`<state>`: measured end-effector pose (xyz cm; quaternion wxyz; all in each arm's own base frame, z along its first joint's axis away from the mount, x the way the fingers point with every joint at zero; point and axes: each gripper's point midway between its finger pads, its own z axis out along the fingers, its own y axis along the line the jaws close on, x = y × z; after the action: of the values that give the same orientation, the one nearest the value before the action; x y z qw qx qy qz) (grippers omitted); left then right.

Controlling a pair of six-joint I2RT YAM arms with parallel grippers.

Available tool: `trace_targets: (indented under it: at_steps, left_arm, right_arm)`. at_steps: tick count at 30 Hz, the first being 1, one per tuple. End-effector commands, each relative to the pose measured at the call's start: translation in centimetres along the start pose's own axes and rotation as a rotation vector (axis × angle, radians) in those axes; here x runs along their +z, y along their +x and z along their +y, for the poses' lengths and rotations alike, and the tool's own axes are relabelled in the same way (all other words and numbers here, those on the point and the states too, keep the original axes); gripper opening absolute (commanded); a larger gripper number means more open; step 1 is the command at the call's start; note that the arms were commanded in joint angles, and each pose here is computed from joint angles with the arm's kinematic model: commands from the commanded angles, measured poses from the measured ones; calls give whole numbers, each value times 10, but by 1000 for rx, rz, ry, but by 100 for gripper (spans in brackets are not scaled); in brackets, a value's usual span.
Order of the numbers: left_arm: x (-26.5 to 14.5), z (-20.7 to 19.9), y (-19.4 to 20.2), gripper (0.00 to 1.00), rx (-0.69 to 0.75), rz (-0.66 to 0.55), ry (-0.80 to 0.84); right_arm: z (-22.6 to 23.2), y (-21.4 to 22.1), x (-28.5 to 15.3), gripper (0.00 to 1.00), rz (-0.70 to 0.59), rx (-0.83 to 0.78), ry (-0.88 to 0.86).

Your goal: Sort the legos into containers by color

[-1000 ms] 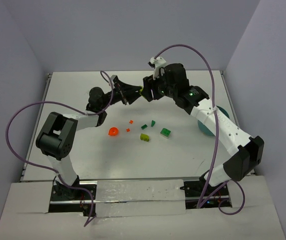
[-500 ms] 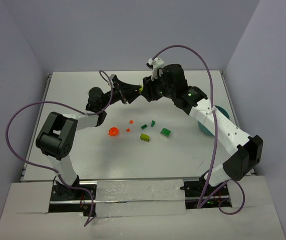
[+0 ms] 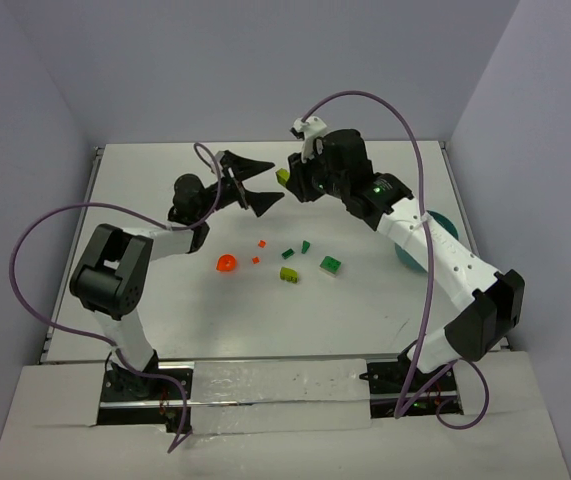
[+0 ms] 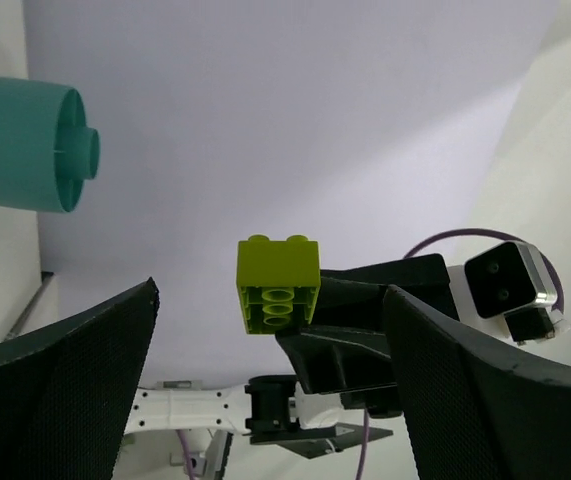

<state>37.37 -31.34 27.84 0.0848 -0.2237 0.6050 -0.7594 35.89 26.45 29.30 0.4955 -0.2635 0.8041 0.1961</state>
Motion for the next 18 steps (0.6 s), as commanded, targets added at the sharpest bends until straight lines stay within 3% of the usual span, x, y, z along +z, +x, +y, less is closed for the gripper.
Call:
trace_targets:
  at_steps: [1, 6, 8, 9, 14, 18]
  left_arm:
    - [-15, -13, -22, 99, 176, -55, -36]
    - [-35, -12, -68, 99, 500, -136, -286]
    - [-33, -25, -79, 99, 717, -151, -355]
    - [-37, -11, -82, 99, 806, -128, -445]
    - [-30, -22, -73, 99, 1135, 38, -566]
    - [-27, -14, -64, 99, 1181, 154, -553]
  right_arm:
    - [-22, -14, -21, 0, -35, -3, 69]
    - [-93, 17, -69, 0, 27, 63, 220]
    - [-132, 37, -99, 0, 50, 89, 317]
    - [-158, 44, -122, 0, 51, 97, 391]
    - [-203, 92, -196, 0, 180, 118, 533]
    - [-225, 116, -236, 0, 281, 157, 588]
